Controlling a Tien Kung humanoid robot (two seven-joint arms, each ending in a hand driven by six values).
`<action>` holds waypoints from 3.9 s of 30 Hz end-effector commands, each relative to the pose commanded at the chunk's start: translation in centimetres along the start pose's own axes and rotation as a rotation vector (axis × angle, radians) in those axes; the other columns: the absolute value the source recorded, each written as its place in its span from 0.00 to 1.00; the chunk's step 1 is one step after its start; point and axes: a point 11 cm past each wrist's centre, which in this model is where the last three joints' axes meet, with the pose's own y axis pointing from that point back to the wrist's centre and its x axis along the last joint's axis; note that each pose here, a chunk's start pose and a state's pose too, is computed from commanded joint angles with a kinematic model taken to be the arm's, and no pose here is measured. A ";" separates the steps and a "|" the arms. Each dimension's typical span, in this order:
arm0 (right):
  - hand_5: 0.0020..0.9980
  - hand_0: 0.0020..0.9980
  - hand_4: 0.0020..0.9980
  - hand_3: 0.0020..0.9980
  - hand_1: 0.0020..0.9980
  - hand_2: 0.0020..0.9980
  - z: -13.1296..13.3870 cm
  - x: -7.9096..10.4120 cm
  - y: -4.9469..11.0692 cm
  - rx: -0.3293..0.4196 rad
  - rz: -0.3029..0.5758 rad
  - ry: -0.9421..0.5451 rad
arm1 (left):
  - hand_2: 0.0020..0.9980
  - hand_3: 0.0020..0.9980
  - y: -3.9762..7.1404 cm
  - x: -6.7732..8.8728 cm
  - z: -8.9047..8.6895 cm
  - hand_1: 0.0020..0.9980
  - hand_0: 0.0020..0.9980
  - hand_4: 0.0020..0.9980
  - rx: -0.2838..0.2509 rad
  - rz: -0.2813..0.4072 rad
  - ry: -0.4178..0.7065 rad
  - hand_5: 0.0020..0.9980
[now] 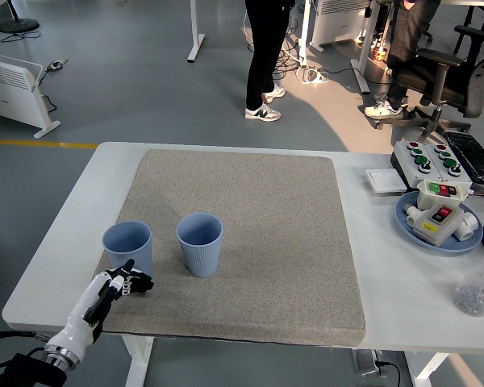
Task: Push cup pick cup insert cup
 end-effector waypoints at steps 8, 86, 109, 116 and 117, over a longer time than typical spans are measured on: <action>0.80 0.53 0.24 0.66 0.55 0.62 -0.2 -0.2 0.1 0.004 -0.005 -0.005 | 0.51 0.46 -0.4 0.3 0.0 0.55 0.65 0.66 -0.002 0.004 -0.017 1.00; 0.80 0.53 0.23 0.65 0.55 0.62 -0.3 -0.5 0.1 0.005 -0.002 0.043 | 0.49 0.44 -10.5 2.5 1.9 0.53 0.66 0.62 -0.005 0.065 -0.065 1.00; 0.80 0.53 0.22 0.65 0.55 0.62 -0.2 -0.4 0.1 0.006 0.000 0.054 | 0.48 0.44 -9.4 4.0 2.7 0.53 0.65 0.61 -0.031 0.094 -0.073 1.00; 0.80 0.53 0.22 0.65 0.55 0.62 -0.4 -0.4 0.1 0.009 -0.001 0.045 | 0.48 0.44 -7.5 4.7 4.2 0.52 0.59 0.61 -0.080 0.093 -0.092 1.00; 0.80 0.53 0.22 0.65 0.55 0.62 -0.4 -0.4 0.1 0.009 -0.001 0.045 | 0.48 0.44 -7.4 4.6 4.4 0.52 0.59 0.61 -0.086 0.090 -0.093 1.00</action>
